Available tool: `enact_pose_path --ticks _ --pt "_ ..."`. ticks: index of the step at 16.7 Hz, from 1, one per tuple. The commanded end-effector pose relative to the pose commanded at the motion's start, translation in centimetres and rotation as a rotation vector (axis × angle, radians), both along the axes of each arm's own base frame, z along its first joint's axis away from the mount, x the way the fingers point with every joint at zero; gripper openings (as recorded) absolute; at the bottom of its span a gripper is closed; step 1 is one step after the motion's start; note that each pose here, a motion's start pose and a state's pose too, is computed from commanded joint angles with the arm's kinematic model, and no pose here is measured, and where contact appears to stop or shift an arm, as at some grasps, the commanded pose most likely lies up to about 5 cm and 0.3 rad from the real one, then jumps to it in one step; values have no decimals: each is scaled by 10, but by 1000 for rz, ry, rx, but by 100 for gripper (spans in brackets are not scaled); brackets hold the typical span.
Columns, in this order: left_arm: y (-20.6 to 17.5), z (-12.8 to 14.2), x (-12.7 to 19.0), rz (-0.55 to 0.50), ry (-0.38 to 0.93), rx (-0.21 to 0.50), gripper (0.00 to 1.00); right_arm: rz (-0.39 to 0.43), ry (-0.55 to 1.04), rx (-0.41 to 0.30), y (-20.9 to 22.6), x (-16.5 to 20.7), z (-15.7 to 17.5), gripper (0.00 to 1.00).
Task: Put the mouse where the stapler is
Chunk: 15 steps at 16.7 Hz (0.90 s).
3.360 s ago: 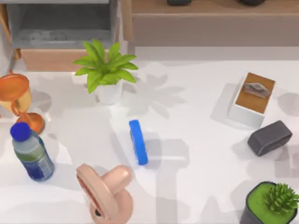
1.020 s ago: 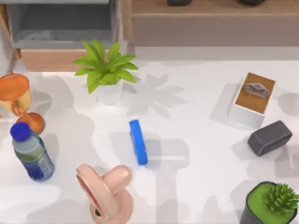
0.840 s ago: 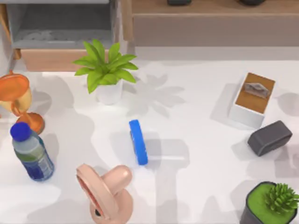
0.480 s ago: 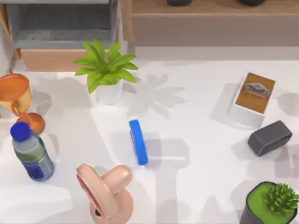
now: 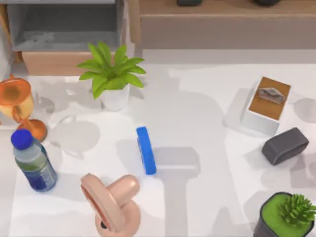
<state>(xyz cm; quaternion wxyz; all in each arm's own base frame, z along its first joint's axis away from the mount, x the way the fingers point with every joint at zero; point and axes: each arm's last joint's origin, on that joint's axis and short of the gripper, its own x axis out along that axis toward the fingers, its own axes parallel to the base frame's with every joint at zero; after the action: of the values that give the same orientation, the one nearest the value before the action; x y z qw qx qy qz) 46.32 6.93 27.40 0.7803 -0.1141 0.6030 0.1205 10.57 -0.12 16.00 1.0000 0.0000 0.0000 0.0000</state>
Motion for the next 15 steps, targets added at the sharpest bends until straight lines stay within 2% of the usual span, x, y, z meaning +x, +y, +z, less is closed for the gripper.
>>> enact_pose_path --ticks 5,9,12,15 --pt "-134 19 -18 -82 -27 -45 0 0 0 0 0 0 0 100" --pt "-243 17 -53 -180 -47 -89 0 0 0 0 0 0 0 100" --pt "-315 -3 -85 -248 -23 -105 0 0 0 0 0 0 0 100" --pt "-370 -42 -116 -295 41 -82 0 0 0 0 0 0 0 100"
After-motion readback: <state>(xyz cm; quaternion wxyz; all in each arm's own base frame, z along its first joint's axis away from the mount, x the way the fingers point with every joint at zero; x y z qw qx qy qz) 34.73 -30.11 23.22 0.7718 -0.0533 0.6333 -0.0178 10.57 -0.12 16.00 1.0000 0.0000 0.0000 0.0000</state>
